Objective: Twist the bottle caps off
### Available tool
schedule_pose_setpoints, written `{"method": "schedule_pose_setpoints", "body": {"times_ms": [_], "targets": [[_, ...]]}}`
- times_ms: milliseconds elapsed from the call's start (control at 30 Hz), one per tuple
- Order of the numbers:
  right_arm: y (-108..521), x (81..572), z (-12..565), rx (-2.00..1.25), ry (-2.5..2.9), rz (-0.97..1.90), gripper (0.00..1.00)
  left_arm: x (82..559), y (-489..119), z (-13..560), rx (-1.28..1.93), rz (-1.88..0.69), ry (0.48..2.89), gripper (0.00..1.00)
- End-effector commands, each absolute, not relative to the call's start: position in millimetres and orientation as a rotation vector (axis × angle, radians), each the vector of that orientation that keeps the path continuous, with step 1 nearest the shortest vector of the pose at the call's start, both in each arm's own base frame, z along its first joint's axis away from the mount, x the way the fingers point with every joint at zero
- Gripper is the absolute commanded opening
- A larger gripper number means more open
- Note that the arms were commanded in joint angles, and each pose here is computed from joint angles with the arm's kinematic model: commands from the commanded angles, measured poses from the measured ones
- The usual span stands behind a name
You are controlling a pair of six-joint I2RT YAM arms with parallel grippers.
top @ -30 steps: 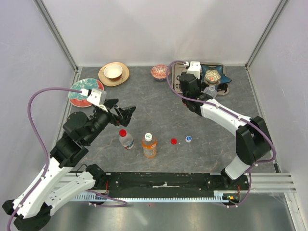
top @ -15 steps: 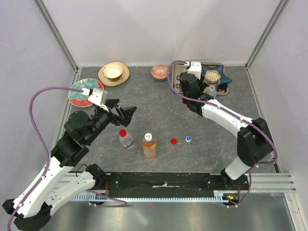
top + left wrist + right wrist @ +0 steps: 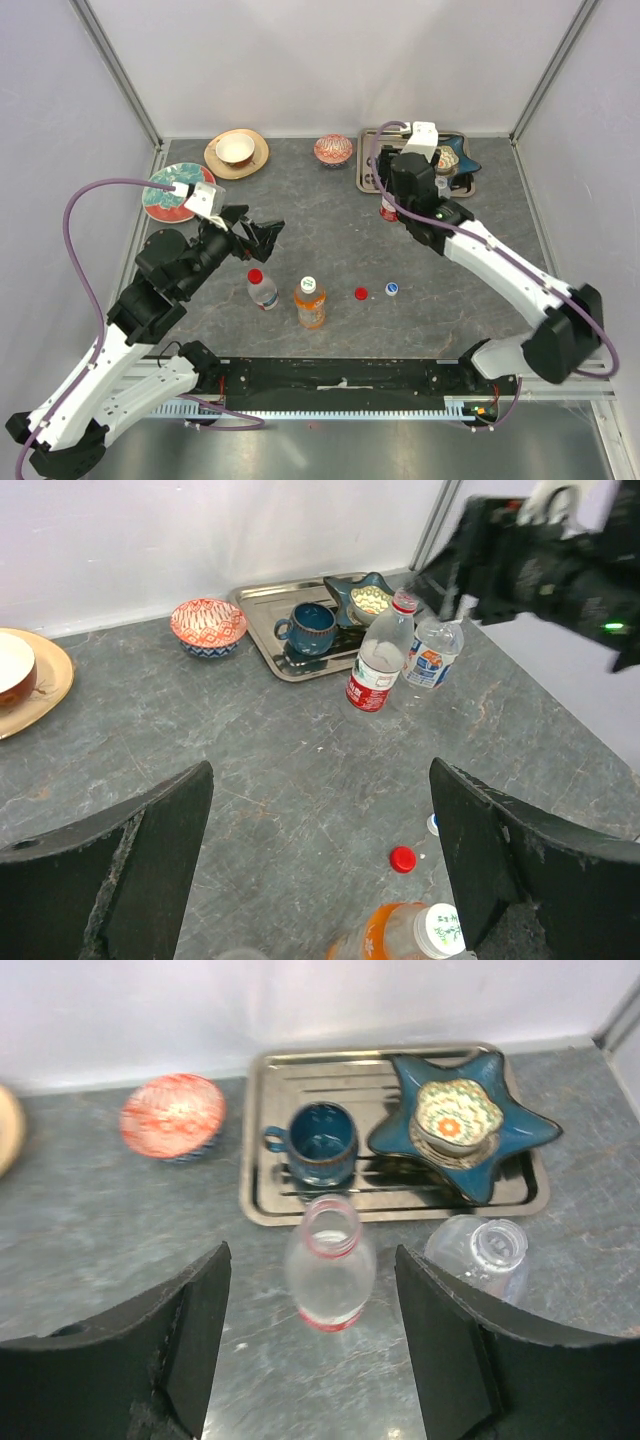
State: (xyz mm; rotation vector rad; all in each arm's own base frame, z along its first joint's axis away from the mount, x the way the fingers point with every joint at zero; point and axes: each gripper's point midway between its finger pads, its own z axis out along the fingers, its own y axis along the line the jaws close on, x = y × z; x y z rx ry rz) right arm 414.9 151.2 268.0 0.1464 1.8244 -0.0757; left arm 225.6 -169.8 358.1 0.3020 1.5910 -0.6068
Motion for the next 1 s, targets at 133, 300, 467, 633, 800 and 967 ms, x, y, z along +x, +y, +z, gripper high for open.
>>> {"method": "schedule_pose_setpoints", "body": {"times_ms": [133,300,467,633,800,967], "targets": [[251,307,366,-0.265,1.700,0.544,0.72,243,-131,374,0.111,-0.432,1.554,0.96],[306,237,341,-0.470,1.758,0.817,0.79,245,-102,372,0.007,-0.308,1.550,0.98],[345,191,323,-0.579,1.768,0.775,0.90,241,-101,366,0.023,-0.307,1.576,0.98],[373,172,299,-0.658,1.814,0.755,0.90,235,-100,365,0.014,-0.340,1.571,0.98],[377,172,277,-0.650,1.856,0.715,0.89,230,-97,363,0.021,-0.338,1.576,0.98],[378,169,258,-0.658,1.896,0.696,0.85,229,-98,360,0.034,-0.341,1.583,0.98]]}}
